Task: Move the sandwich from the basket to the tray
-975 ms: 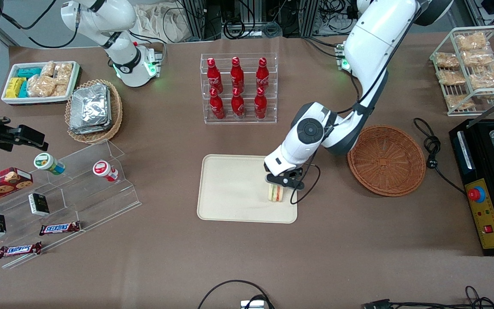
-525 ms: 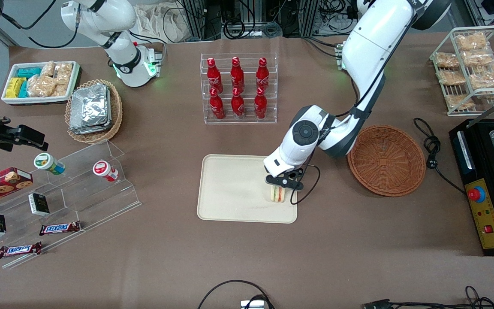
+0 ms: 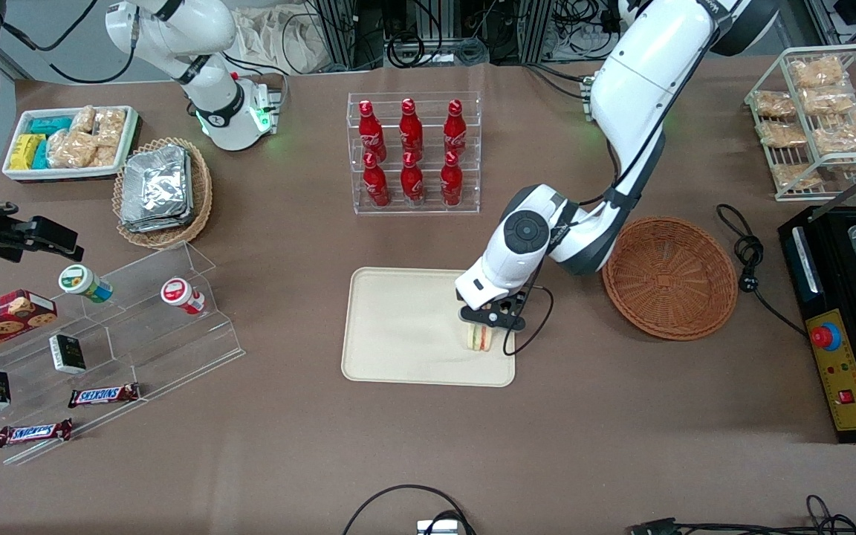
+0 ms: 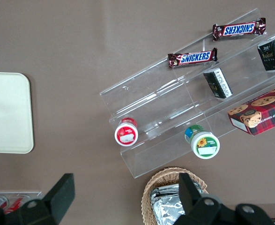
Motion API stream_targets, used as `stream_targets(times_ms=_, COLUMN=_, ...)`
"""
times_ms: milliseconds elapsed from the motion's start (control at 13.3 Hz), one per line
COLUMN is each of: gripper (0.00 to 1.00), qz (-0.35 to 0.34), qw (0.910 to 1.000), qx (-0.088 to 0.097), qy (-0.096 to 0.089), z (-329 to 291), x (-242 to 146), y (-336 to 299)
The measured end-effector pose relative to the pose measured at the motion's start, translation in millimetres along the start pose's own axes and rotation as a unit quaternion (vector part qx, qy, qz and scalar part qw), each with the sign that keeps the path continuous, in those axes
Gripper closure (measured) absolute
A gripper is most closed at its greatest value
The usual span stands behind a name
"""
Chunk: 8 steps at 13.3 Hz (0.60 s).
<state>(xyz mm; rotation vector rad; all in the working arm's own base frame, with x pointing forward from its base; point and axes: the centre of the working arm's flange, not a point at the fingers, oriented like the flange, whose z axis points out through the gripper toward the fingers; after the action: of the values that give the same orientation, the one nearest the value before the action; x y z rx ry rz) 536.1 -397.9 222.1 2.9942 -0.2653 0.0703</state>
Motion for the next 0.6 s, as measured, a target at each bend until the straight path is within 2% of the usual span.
stream_targets(times_ms=150, gripper=0.01, qz=-0.019, qw=0.9998, qx=-0.002, qy=0.005, z=-4.4, x=4.0, y=1.6)
stream_targets(times_ms=375, gripper=0.00, qz=-0.043, qw=0.9989, qx=-0.007, qy=0.017, z=-15.4, x=13.9, y=4.0)
stream_targets(times_ms=600, gripper=0.00, qz=-0.086, qw=0.9963, qx=0.005, qy=0.007, z=-42.7, x=33.2, y=6.8)
